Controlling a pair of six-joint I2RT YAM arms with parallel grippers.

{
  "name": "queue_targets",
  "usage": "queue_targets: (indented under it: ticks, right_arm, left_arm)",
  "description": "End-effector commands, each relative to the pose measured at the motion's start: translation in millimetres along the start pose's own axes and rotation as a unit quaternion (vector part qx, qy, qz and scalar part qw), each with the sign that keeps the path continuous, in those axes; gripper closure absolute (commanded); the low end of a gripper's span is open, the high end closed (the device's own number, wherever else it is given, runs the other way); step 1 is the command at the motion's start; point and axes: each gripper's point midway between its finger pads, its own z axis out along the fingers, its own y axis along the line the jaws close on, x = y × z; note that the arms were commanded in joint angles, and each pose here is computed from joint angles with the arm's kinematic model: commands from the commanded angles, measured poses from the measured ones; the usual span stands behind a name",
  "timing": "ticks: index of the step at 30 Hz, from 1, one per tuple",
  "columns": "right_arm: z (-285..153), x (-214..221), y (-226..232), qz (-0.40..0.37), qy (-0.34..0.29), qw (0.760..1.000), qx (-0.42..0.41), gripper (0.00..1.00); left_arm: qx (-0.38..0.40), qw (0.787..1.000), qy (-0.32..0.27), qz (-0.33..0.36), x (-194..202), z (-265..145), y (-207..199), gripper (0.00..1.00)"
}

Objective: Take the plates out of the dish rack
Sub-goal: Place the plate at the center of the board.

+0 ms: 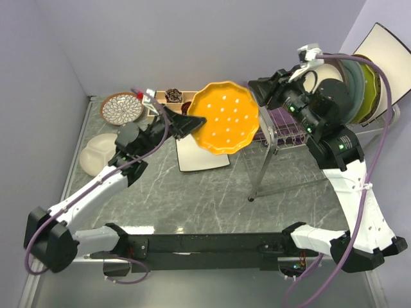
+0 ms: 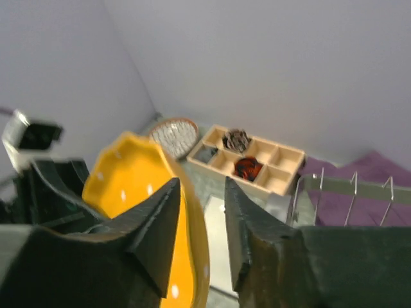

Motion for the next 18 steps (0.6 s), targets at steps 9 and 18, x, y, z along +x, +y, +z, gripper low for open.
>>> queue_targets:
  ticks: [9,18]
  right_arm:
    - [-27,-63,22,0.012,-0.087,0.996,-0.028,0.01]
    - [-33,-46,37,-0.006,-0.066,0.998,0.018,0.0]
  left_arm:
    - [-0.064,0.995,-0.062,0.035,-46,-84,-17,0.99]
    - [-0.236,0.966,-0.103,0.013,-75,-134,77,0.99]
